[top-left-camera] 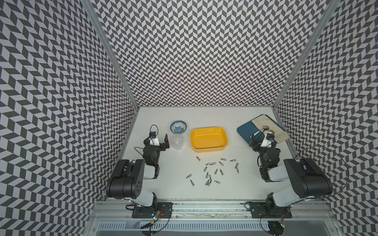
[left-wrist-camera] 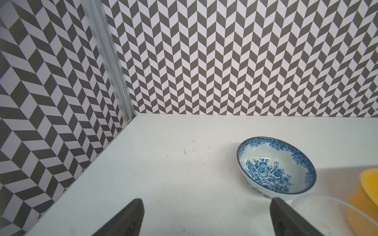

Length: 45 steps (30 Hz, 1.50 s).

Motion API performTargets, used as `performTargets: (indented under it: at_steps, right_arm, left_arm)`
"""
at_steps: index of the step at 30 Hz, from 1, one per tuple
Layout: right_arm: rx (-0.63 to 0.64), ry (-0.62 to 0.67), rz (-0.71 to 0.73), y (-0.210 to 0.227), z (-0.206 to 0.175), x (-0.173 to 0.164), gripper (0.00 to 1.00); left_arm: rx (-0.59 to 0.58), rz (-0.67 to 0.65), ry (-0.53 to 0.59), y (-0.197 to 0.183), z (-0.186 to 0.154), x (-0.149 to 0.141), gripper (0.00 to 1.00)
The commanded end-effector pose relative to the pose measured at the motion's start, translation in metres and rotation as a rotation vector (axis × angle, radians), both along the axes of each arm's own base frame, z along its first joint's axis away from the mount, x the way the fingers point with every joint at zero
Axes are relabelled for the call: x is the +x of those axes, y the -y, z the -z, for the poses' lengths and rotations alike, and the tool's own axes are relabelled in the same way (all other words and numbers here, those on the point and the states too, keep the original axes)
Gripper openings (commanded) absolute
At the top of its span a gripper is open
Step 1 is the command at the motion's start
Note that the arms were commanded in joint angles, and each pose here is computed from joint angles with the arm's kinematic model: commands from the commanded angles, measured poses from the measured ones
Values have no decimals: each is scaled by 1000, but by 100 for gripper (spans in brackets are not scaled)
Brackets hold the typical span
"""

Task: Put the bit on the desktop into the storage box
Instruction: Pick up the screwdriver bit from the center of the board.

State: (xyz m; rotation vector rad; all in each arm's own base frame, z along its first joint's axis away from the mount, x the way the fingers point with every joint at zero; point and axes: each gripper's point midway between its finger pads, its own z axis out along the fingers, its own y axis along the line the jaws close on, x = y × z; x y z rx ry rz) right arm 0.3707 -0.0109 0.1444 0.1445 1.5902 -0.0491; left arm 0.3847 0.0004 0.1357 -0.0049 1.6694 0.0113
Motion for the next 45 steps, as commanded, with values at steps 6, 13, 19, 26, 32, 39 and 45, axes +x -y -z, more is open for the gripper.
performTargets:
  at_steps: [6, 13, 19, 26, 32, 39, 45]
  right_arm:
    - [-3, 40, 6, 0, -10, 3, 100]
    - [-4, 39, 5, -1, -10, 3, 99]
    - [-4, 40, 4, -1, -11, 3, 99]
    - [-4, 40, 4, -1, -10, 3, 99]
    - [-4, 41, 6, -1, -11, 3, 99]
    - [-4, 40, 5, -1, -10, 3, 99]
    - [-4, 38, 6, -1, -10, 3, 99]
  left_arm:
    - [4, 12, 30, 4, -7, 2, 100]
    - [13, 9, 35, 5, -8, 1, 100]
    - [13, 10, 34, 5, -8, 2, 100]
    - [9, 17, 32, 5, -8, 2, 100]
    - [9, 16, 30, 5, -8, 2, 100]
    - [4, 26, 25, 5, -7, 4, 100]
    - [4, 25, 29, 5, -8, 4, 100]
